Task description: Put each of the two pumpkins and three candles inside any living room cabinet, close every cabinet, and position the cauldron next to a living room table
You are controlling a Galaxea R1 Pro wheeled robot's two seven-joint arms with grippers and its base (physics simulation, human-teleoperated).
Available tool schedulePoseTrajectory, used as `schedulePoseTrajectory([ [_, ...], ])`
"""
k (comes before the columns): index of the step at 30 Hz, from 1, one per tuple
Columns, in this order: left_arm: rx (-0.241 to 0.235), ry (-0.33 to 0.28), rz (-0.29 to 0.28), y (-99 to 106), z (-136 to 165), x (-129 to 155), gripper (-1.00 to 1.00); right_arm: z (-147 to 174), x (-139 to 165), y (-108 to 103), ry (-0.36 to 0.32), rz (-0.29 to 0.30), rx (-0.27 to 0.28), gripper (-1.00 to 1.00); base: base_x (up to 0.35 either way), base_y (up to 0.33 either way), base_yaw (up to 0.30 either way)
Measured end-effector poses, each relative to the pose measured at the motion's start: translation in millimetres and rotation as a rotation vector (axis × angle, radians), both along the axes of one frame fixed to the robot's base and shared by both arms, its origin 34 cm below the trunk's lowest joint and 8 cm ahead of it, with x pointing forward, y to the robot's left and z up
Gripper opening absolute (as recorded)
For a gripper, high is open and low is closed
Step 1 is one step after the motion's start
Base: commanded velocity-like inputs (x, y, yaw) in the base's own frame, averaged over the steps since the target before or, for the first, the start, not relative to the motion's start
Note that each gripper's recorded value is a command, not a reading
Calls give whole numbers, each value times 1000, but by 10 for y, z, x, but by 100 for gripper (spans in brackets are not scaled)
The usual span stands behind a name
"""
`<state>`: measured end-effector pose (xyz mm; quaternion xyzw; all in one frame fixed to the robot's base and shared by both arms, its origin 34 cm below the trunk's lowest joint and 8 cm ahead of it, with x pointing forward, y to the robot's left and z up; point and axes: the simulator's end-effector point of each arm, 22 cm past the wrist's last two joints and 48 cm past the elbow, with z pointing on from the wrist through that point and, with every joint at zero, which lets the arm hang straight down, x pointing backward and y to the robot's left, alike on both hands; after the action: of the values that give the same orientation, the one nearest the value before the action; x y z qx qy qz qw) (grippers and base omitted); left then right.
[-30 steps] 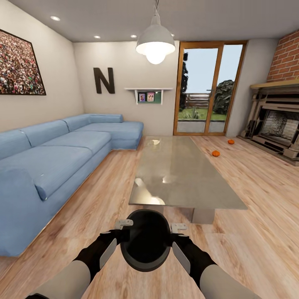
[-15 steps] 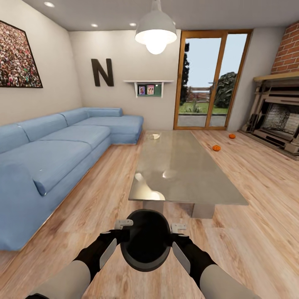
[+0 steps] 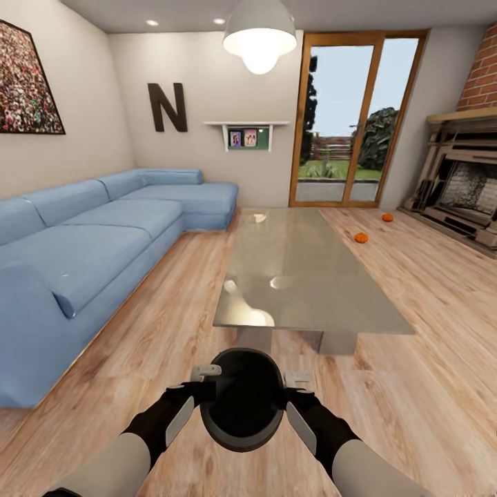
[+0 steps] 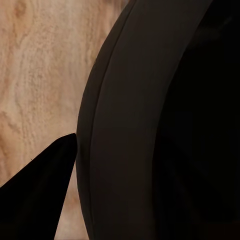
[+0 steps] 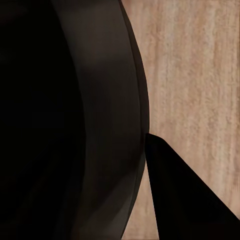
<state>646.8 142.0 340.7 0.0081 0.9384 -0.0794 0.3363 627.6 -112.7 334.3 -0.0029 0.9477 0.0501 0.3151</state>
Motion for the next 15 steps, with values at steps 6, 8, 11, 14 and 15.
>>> schedulePoseTrajectory([
  [6,-1,26,1,-2,-147,-45,-100,-139,-44,-2,26,2,-2,-100,0,0,0],
  [8,-2,34,2,-2,-195,-60,-100,-185,-59,-2,34,3,-2,-100,0,0,0],
  [11,-2,47,2,-2,-267,-84,-100,-254,-82,-2,47,3,-2,-100,0,0,0],
  [14,-2,59,2,-2,-338,-107,-100,-323,-107,-2,59,4,-2,-100,0,0,0],
  [15,-2,63,2,-2,-362,-115,-100,-346,-115,-2,63,4,-2,-100,0,0,0],
])
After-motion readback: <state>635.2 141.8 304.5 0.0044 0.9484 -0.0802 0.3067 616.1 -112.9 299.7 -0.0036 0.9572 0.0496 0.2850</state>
